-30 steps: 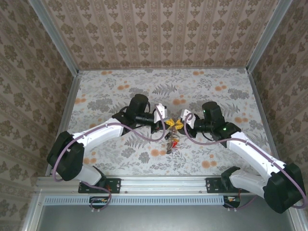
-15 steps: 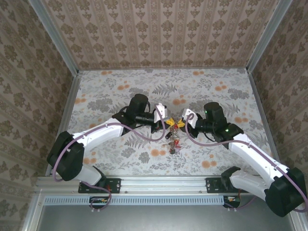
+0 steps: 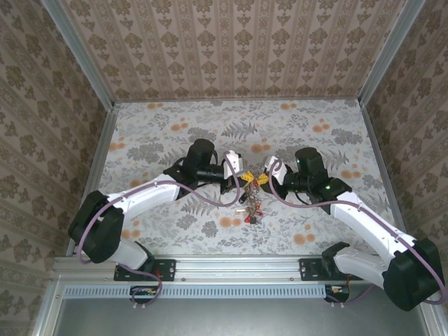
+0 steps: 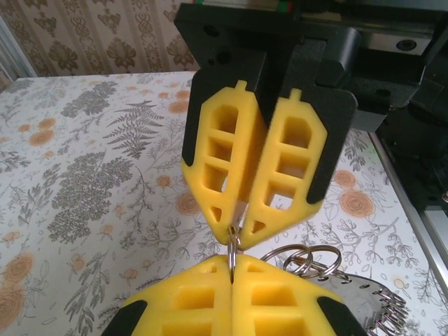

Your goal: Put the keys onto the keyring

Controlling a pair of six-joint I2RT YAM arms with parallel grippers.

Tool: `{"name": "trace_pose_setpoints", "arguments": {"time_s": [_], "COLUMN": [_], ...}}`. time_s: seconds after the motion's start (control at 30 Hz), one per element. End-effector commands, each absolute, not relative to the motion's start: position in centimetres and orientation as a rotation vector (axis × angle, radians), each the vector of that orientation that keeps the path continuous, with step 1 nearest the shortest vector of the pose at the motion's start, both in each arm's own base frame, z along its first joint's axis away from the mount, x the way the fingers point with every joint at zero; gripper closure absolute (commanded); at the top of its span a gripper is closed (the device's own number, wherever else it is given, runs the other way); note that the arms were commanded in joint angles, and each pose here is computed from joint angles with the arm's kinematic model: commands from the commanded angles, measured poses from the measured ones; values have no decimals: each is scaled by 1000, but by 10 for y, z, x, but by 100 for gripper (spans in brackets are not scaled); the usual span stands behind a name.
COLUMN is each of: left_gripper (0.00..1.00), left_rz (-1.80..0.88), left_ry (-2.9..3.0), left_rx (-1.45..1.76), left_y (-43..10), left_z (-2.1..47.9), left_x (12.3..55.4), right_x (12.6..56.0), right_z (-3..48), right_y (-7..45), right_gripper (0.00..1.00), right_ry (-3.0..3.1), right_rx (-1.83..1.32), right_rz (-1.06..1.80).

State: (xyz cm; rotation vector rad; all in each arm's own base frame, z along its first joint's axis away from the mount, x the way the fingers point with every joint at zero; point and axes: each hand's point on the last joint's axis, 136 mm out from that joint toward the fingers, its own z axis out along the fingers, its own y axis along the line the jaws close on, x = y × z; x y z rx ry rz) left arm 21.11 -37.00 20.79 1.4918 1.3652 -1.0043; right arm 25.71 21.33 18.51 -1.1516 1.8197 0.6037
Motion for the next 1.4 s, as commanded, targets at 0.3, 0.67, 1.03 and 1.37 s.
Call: {"name": "trace_pose_setpoints", "arguments": {"time_s": [0.3, 0.67, 1.03, 1.37], "left_gripper": [100, 100, 100, 100], "left_rz": [-989, -1002, -1015, -1018], "left_ry": [1265, 1252, 1242, 1233], "left_rx": [1449, 1480, 1485, 1489], "left_y": [-370, -369, -369, -370], "left_z": [234, 239, 242, 245], "left_x": [212, 207, 204, 204], "right_x": [267, 258, 247, 250], "right_z": [228, 240, 225, 215], "right_y": [186, 203, 221, 227], "right_gripper": [50, 61, 69, 74], "right_ry": [1742, 1664, 1543, 1547], "right_rx": [-1019, -1265, -1440, -1458], "right_rz": [414, 410, 438, 473]}}
